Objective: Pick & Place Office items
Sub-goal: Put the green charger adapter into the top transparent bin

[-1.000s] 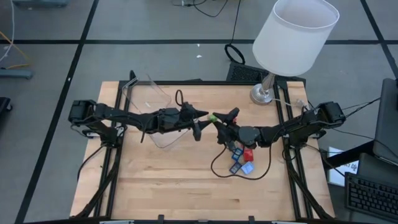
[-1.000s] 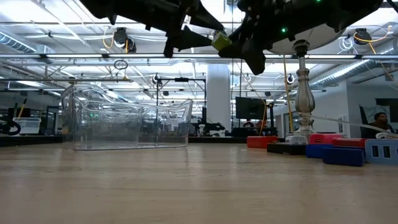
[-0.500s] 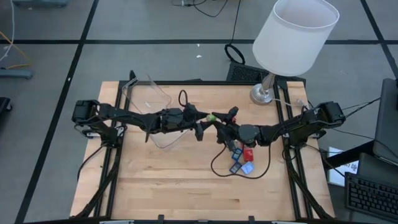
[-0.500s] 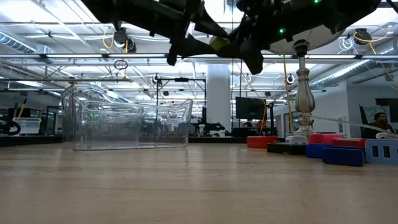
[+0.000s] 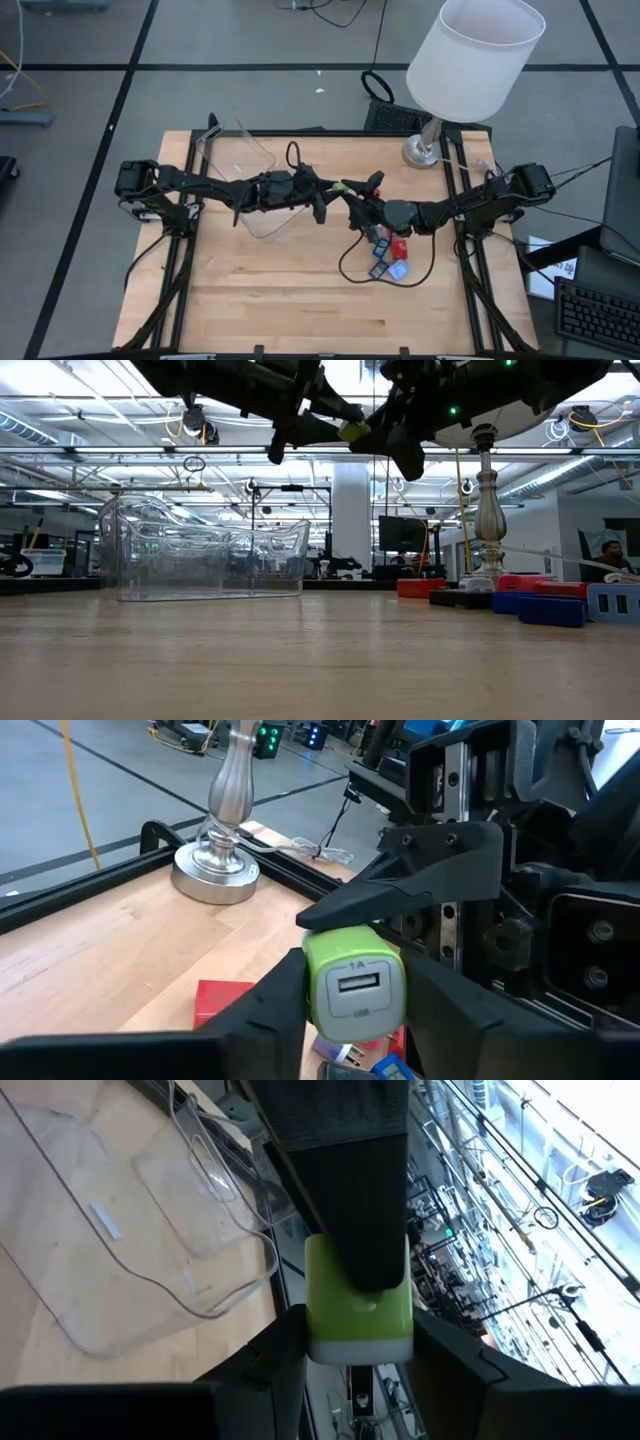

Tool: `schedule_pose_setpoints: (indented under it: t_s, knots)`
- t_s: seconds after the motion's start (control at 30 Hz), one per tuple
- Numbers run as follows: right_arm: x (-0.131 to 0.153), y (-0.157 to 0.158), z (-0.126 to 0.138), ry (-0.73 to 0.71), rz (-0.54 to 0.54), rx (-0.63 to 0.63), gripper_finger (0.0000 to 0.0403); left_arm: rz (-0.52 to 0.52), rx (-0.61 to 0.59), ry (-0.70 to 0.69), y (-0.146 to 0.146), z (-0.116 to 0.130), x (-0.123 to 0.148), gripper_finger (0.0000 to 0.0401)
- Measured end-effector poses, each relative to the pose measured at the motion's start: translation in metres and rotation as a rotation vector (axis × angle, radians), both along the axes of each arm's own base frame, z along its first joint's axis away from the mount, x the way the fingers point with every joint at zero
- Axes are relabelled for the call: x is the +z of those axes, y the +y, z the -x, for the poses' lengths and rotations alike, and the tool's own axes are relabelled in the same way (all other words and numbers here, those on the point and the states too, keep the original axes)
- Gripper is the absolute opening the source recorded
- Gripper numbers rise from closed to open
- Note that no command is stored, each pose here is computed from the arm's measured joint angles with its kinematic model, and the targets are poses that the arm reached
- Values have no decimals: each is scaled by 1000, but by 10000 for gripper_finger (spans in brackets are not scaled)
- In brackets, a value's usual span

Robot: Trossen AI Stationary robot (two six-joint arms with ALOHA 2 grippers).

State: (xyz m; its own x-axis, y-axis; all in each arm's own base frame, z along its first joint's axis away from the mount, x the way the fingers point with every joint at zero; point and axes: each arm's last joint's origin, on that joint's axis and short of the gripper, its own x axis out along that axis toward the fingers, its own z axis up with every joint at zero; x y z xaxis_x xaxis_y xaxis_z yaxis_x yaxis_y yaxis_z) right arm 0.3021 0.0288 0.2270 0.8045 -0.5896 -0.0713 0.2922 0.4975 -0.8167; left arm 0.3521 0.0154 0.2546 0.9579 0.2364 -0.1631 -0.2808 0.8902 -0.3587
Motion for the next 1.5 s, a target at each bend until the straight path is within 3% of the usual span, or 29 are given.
schedule_pose_setpoints:
  t_s: [0.2,0.4,0.7,0.8,0.97,1.13,1.5]
  knots:
    - [0,0,0,-9,-12,-1,138,-26,-8,6,1,0,0,130]
    - [2,1,1,-164,-226,-5,172,-134,-31,23,4,6,8,130]
    - [28,0,24,-253,-480,98,237,-269,74,22,8,40,51,130]
    - [37,-1,36,-284,-538,108,251,-296,79,45,7,54,61,130]
    - [41,-1,63,-328,-630,233,260,-343,61,69,2,80,72,130]
    - [39,-5,90,-380,-659,288,255,-354,86,22,-2,108,55,130]
    - [34,-10,118,-516,-662,329,251,-334,356,-9,13,169,-5,130]
